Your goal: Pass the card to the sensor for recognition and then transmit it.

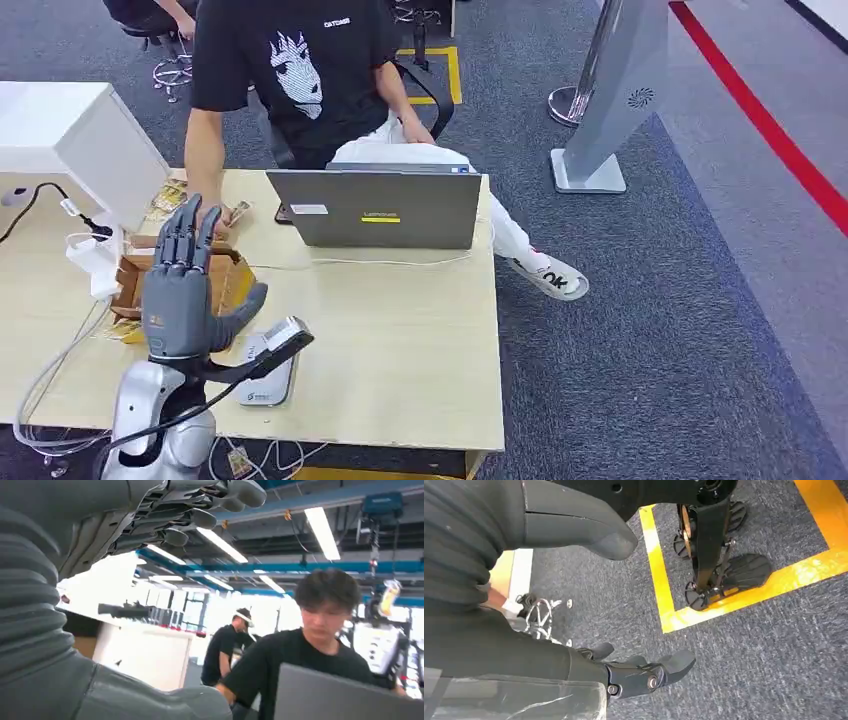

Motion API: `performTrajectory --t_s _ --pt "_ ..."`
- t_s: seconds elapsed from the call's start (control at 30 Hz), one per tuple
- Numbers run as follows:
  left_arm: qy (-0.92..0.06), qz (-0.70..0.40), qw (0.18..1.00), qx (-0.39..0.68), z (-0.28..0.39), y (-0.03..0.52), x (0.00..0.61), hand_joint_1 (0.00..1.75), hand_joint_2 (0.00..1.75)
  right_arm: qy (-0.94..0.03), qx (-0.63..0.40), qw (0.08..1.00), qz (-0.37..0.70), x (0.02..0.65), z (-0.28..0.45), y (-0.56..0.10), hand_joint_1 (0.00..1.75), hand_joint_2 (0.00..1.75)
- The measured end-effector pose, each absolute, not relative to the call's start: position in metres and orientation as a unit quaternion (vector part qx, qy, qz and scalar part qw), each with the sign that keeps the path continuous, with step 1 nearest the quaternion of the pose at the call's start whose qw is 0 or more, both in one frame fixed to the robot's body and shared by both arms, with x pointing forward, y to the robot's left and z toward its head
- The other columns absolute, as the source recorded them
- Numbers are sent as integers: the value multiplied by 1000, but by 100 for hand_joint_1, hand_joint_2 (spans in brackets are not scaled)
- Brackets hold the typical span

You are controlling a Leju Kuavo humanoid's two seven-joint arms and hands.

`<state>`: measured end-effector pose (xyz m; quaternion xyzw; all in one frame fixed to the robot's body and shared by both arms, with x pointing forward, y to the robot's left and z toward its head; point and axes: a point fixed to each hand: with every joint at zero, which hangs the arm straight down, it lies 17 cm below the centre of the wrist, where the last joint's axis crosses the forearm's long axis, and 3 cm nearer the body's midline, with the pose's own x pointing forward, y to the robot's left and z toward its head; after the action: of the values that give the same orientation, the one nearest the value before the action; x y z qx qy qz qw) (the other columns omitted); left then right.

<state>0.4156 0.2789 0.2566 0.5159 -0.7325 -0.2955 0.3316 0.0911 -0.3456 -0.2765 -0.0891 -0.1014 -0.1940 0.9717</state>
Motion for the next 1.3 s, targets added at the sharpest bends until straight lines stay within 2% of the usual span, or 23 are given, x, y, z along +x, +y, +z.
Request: performTrajectory --t_s 0.3,0.57,0.87,1.3 --pt "-688 -378 381 488 173 285 383 0 175 -105 -91 968 -209 92 -276 -348 0 175" --pt "-574 -432 384 580 134 360 377 0 175 -104 -93 968 -209 91 -276 -349 0 175" --pt "-511 -454 394 614 117 427 380 0 175 -106 -92 971 -196 92 -276 -349 0 175" --pt "-500 -462 398 615 110 439 387 0 175 -106 -93 971 -192 92 -276 -349 0 175"
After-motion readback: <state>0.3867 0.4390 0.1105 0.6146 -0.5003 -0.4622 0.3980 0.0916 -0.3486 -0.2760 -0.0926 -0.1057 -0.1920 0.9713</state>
